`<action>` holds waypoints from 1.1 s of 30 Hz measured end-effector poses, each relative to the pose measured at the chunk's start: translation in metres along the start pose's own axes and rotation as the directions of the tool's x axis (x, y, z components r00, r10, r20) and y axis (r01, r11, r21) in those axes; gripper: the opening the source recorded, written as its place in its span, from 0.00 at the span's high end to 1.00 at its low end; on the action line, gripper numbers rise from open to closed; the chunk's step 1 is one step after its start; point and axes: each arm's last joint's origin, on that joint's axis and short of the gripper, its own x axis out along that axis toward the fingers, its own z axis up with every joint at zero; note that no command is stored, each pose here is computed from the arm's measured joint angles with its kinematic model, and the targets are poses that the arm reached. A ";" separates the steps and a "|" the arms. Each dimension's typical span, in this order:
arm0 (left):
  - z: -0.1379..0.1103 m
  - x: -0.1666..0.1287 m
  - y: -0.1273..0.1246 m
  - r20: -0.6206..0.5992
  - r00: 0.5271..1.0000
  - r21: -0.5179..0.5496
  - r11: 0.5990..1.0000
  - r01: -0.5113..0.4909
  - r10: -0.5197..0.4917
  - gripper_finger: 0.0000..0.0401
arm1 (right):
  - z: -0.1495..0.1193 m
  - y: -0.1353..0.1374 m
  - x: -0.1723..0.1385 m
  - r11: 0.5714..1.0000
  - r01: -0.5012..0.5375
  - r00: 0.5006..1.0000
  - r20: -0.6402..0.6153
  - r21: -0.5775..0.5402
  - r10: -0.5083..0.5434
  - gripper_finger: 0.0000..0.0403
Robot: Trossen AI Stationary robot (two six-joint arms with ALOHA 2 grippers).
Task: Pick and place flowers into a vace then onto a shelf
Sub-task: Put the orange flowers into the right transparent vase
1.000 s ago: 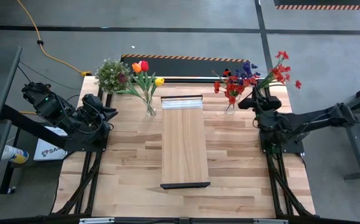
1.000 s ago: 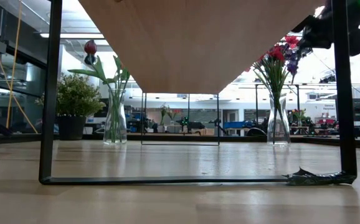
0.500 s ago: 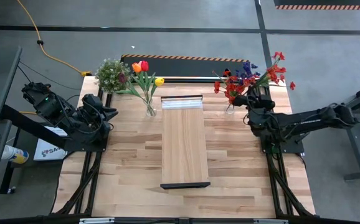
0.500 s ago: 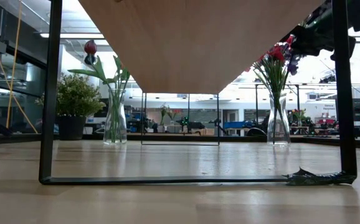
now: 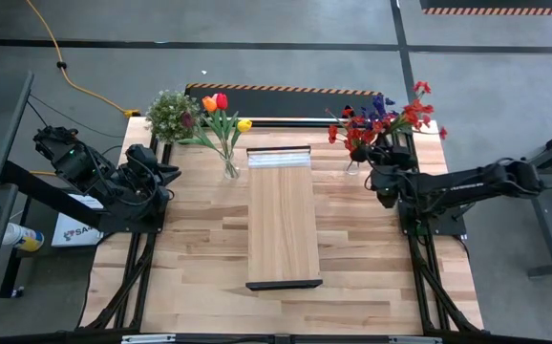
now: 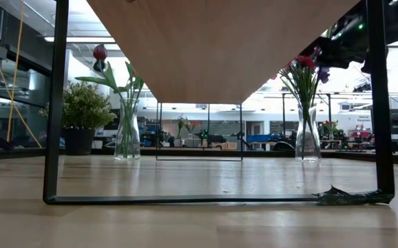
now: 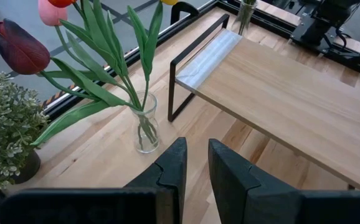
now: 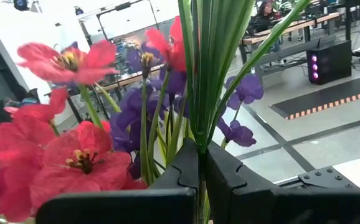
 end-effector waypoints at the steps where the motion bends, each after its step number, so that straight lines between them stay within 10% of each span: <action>1: 0.000 0.000 0.000 0.000 1.000 0.000 1.000 0.000 0.000 0.75 | -0.001 0.001 0.001 1.000 0.005 1.000 0.002 -0.001 -0.005 1.00; 33: 0.000 0.000 0.000 0.000 1.000 0.004 1.000 0.000 0.000 0.75 | -0.010 0.009 0.001 0.999 -0.047 0.998 -0.038 0.000 0.047 0.88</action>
